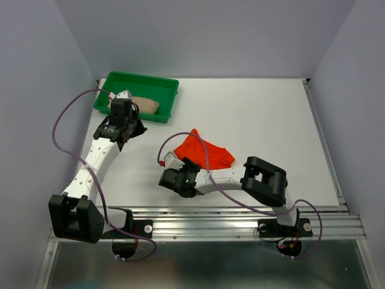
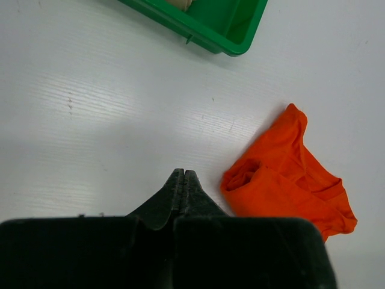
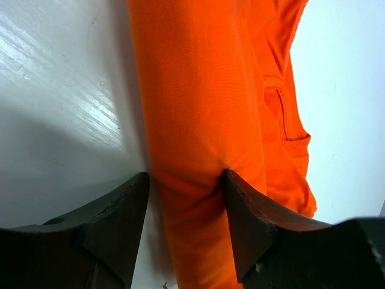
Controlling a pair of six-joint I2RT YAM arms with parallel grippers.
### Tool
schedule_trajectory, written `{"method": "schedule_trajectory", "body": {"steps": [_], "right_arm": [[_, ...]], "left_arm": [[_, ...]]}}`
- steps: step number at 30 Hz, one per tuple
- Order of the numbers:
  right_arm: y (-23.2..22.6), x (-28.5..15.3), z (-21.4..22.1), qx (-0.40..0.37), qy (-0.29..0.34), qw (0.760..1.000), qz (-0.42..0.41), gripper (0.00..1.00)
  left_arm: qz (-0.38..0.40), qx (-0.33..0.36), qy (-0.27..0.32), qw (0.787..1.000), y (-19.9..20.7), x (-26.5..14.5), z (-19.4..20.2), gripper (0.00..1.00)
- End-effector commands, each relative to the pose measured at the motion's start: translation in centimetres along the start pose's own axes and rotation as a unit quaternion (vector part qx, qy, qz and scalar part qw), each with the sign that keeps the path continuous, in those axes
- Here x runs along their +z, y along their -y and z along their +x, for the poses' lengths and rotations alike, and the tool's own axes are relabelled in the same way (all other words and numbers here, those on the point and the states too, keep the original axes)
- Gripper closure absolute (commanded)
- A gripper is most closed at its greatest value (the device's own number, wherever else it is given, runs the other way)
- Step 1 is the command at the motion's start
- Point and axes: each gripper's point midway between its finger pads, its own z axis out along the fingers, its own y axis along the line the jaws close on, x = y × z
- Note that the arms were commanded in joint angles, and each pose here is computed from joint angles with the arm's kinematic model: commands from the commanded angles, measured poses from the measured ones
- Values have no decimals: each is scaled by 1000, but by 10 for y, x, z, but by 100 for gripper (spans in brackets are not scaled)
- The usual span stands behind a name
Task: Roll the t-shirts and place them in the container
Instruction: Roll the T-shirt to the center of the board.
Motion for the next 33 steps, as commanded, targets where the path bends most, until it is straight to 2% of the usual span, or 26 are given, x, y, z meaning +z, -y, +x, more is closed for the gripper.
{"method": "schedule_trajectory", "body": {"steps": [1, 4, 5, 8, 9, 12, 16, 22, 31, 33], "right_arm": [[-23, 16, 18, -3, -6, 1000, -10, 43], [-29, 22, 23, 6, 1, 1000, -11, 56], [-30, 23, 23, 11, 4, 1000, -10, 66], [-26, 25, 25, 22, 4, 1000, -8, 80], [-23, 24, 21, 33, 7, 999, -11, 88], [-19, 18, 6, 84, 9, 995, -56, 99], [-12, 7, -16, 139, 15, 983, -117, 99], [-9, -3, -31, 203, 3, 954, -221, 99], [-10, -19, -44, 272, -18, 897, -347, 99], [-11, -24, -48, 287, -26, 877, -386, 99]], "left_arm": [[4, 4, 10, 1000, 0, 0, -3, 100], [17, 3, 4, 1000, 4, -1, -1, 100], [18, 5, 3, 1000, 4, -1, 0, 100], [19, 5, 4, 1000, 4, -2, -1, 100], [19, 5, 4, 1000, 4, -2, -1, 100], [22, 6, 2, 1000, 5, -2, 0, 100], [25, 6, 2, 1000, 6, -2, 1, 100], [25, 6, -2, 1000, 5, 0, 4, 100], [30, 9, -8, 999, 6, 2, 8, 100], [31, 10, -8, 999, 6, 3, 8, 100]]}}
